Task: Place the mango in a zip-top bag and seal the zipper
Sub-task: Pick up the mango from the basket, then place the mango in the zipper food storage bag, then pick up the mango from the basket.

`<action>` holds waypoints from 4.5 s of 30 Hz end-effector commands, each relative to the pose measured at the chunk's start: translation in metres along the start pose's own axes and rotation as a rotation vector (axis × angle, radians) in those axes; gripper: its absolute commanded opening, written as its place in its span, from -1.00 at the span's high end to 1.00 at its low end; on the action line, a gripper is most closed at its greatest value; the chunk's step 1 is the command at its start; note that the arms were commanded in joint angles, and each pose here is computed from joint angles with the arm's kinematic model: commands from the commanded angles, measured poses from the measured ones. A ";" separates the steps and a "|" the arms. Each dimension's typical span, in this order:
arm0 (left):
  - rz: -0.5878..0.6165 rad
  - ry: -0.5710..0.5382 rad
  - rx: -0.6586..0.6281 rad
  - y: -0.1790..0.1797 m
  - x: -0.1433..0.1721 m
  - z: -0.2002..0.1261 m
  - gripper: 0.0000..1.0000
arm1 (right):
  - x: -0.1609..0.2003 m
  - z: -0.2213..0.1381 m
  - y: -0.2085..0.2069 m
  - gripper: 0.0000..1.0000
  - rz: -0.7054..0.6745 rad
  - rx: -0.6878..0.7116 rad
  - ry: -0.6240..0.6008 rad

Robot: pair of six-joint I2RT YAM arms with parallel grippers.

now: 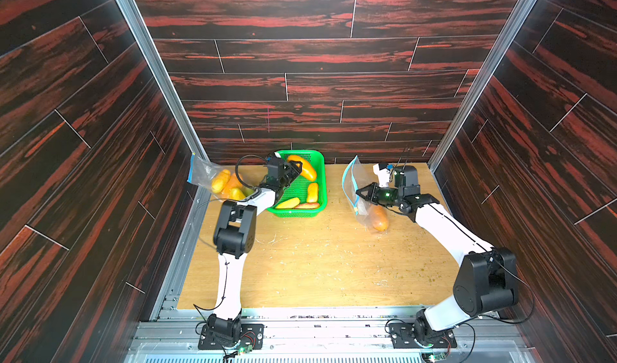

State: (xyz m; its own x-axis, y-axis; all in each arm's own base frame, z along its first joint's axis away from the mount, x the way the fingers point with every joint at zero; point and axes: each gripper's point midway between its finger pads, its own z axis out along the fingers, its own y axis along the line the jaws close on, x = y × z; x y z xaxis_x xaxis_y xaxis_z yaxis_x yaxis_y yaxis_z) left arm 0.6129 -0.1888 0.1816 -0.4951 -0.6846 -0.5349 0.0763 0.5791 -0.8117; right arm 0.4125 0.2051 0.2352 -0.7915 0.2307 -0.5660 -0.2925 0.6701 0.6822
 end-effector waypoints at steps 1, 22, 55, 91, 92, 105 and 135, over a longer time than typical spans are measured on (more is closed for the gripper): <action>0.262 -0.137 0.245 -0.102 -0.033 -0.061 0.48 | -0.010 -0.001 0.018 1.00 -0.013 -0.034 -0.010; 0.796 -0.051 0.665 -0.271 0.101 -0.156 0.61 | -0.037 -0.032 0.051 1.00 -0.084 0.000 -0.091; 0.684 -0.137 0.756 -0.270 0.115 -0.130 0.65 | -0.063 -0.073 0.096 1.00 -0.078 -0.076 -0.182; 0.429 -0.057 0.497 -0.215 0.050 -0.153 -1.00 | -0.055 -0.082 0.064 1.00 -0.120 0.027 -0.240; 0.434 -0.055 0.448 -0.206 0.047 -0.155 -1.00 | -0.055 -0.081 0.064 1.00 -0.127 0.026 -0.240; 0.506 -0.168 -0.123 -0.109 0.007 -0.165 -1.00 | -0.046 -0.087 0.052 1.00 -0.151 0.032 -0.231; 0.517 0.241 -0.402 0.061 0.008 -0.029 -0.47 | -0.025 -0.097 0.031 1.00 -0.143 0.105 -0.199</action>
State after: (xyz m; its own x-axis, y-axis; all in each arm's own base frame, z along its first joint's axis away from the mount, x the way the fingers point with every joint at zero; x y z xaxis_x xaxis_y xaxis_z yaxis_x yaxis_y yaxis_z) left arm 0.5770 -0.1291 0.1412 -0.6321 -0.2463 -0.7347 -0.0485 0.9589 -0.2797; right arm 0.3758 0.1505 0.3109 -0.6256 0.2597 -0.7356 -0.3048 0.7866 0.5369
